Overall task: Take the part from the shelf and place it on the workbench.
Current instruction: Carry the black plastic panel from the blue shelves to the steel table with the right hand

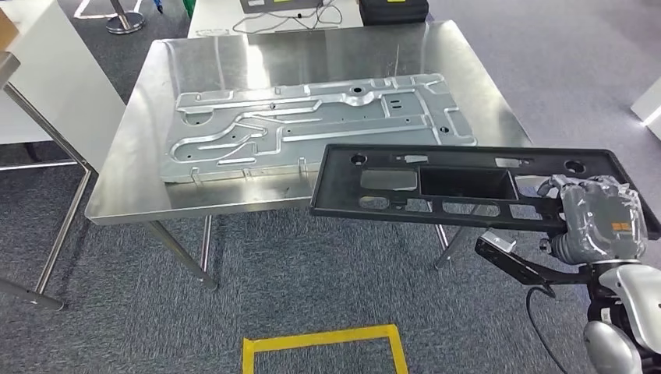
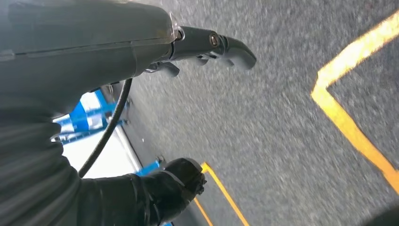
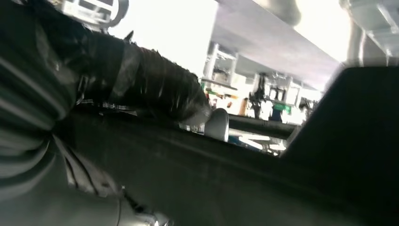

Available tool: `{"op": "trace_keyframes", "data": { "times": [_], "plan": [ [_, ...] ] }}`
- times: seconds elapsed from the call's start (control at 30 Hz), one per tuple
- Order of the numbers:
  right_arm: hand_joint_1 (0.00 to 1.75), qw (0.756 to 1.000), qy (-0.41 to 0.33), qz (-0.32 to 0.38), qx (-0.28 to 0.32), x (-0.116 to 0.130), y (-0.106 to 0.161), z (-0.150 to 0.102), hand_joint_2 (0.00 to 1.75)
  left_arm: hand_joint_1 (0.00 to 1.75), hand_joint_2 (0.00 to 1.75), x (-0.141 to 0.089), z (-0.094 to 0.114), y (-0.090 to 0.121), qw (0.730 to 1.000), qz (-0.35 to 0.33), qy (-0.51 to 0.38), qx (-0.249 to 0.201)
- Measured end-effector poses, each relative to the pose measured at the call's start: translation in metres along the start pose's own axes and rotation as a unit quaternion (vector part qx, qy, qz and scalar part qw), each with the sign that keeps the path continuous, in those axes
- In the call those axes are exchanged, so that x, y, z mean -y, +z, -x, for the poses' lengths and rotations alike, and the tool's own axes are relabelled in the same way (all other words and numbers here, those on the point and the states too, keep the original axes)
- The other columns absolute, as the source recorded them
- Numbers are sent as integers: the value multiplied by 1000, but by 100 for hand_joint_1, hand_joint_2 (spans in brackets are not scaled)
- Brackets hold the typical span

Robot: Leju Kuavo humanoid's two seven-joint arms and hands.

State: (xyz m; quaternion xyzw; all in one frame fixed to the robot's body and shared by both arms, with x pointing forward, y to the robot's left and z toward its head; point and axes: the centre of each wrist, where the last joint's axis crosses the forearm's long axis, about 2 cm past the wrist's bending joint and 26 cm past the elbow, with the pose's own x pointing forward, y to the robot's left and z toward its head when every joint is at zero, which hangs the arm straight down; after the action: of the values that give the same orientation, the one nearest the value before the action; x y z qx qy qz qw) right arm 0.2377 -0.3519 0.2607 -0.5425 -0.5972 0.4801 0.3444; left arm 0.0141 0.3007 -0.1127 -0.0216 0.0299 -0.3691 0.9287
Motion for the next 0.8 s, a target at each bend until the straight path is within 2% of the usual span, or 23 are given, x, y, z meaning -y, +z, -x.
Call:
{"op": "trace_keyframes", "data": {
  "times": [0.17,0.3,0.47,0.8],
  "plan": [
    [175,1000,3,25,2,7,-24,-10,175,0,175,-4,1,0,1000,-2,0,-3],
    [175,1000,0,28,3,6,-38,-24,175,0,175,-9,-1,1,1000,-29,-1,-3],
    [175,1000,2,23,-14,5,-32,-25,175,0,175,-11,1,1,996,-94,-8,-1],
    [175,1000,-4,17,3,6,-26,-22,175,0,175,-12,-1,1,997,-81,-20,-6]
  ]
}}
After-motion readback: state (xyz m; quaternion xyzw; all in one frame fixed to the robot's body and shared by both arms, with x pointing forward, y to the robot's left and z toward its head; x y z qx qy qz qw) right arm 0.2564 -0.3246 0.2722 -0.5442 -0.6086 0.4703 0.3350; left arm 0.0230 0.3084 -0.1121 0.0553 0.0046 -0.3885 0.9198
